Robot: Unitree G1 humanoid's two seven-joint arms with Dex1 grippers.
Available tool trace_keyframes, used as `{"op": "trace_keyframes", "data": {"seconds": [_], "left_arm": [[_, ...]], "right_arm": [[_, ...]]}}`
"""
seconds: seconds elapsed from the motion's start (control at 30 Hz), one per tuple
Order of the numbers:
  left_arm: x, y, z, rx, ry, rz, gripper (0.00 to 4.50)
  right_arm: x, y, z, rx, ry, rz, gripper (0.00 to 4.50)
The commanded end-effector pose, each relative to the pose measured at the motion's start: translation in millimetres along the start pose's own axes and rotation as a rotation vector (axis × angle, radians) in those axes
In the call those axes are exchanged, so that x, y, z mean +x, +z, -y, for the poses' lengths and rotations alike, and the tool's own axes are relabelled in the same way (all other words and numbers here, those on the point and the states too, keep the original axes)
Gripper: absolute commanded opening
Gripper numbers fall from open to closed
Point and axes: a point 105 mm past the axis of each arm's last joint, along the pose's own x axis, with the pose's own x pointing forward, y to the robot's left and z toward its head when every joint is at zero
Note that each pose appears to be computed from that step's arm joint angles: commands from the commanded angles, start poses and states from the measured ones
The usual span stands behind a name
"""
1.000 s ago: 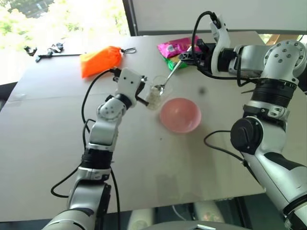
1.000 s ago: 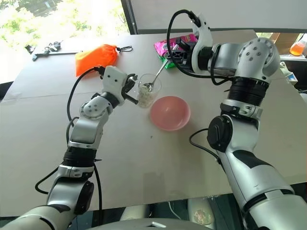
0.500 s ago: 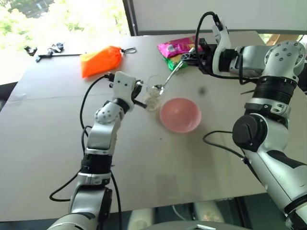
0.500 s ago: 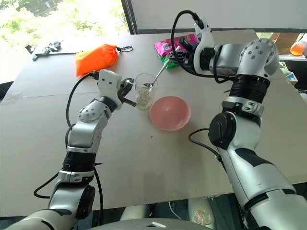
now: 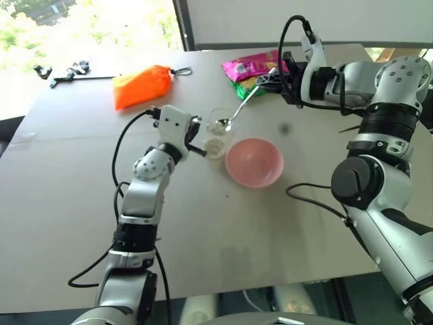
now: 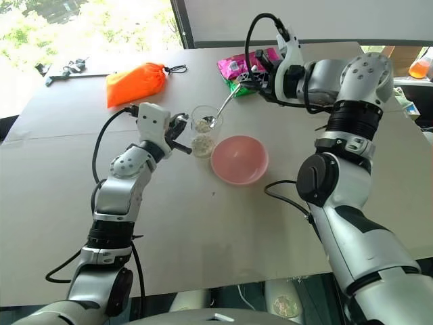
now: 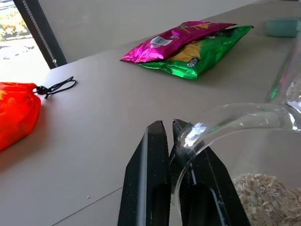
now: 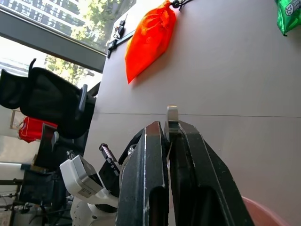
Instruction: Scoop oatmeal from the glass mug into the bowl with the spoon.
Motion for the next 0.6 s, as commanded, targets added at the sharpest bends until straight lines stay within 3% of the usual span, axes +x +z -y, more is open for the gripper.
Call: {"op": "trace_keyframes", "data": {"seconds": [0.03, 0.6], "left_arm": [[-4.7, 21.9, -3.5, 0.019, 0.017, 0.090, 0.13], [-8.9, 19.2, -5.6, 0.048, 0.022, 0.089, 0.13]], "right_arm": [[-10.1, 19.9, -15.5, -0.034, 0.031, 0.074, 0.00], [-16.7, 29.1, -22.5, -0.017, 0.052, 0.097, 0.00]]}}
